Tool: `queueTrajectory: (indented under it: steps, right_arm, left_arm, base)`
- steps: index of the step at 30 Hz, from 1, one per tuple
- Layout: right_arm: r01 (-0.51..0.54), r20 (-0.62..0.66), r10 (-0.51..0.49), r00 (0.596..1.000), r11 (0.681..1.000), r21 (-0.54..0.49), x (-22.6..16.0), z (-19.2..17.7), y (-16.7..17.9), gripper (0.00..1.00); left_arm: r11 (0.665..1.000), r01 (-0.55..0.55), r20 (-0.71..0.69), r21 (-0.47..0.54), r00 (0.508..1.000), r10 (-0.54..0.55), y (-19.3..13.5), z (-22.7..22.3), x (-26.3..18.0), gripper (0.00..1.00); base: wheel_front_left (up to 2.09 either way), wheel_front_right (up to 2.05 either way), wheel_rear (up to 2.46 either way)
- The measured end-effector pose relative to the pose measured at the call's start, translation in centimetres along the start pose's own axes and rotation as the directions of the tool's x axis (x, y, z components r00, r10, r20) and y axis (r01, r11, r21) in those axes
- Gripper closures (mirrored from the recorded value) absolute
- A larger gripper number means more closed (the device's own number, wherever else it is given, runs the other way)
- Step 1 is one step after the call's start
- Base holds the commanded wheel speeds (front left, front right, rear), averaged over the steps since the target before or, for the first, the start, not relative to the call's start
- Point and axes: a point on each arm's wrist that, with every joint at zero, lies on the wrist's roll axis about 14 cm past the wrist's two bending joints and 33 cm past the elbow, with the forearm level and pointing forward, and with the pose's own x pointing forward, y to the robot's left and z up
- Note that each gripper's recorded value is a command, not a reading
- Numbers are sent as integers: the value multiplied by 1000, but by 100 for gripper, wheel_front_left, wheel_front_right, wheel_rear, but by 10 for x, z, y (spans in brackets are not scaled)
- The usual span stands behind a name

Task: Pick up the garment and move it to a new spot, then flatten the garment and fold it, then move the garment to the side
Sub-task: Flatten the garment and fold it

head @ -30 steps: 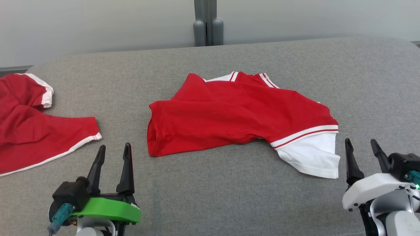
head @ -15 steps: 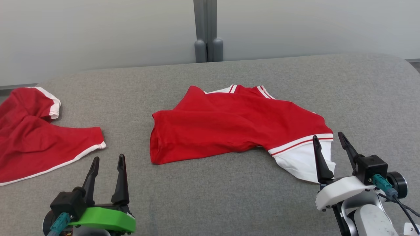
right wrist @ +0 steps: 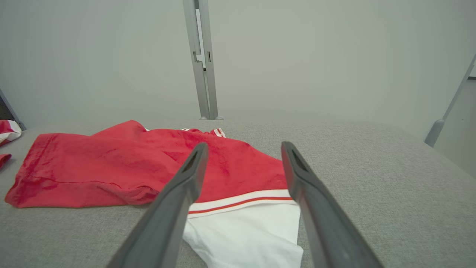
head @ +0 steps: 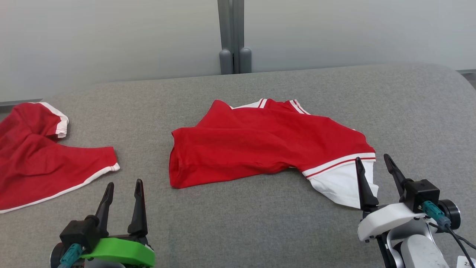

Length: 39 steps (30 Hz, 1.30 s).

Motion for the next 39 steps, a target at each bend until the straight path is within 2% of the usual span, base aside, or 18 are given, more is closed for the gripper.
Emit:
queueTrajectory:
  steps: [8, 13, 16, 21, 26, 32, 39]
  right_arm:
    - [12, -34, -12, 999, 1000, 10, 1, -10, -3, 0]
    - [63, -131, -57, 990, 997, 45, 7, -21, -19, 0]
    - [124, -254, -97, 962, 988, 94, 3, -42, -33, 0]
    - [199, -460, -123, 879, 972, 122, -13, -78, -49, 0]
    - [217, -550, -89, 831, 961, 172, -22, -102, -43, 0]
    - [220, -590, -65, 805, 956, 195, -19, -120, -37, 0]
    - [221, -614, -64, 787, 958, 184, -20, -134, -36, 0]
  left_arm:
    - [1000, 2, -32, -4, 999, -2, -1, -10, 0, 0]
    - [1000, 11, -69, -4, 998, -12, -4, -21, 12, 0]
    - [999, 44, -140, -10, 989, -44, -15, -41, 22, 0]
    - [995, 105, -275, 0, 956, -101, -32, -69, 44, 0]
    - [992, 123, -383, 31, 918, -102, -39, -93, 60, 0]
    - [992, 123, -436, 33, 895, -96, -45, -109, 83, 0]
    - [996, 90, -490, 19, 869, -70, -45, -132, 86, 0]
  base:
    - [0, 0, 0]
    - [0, 0, 0]
    - [0, 0, 0]
    - [0, 0, 0]
    - [0, 0, 0]
    - [0, 0, 0]
    - [0, 0, 0]
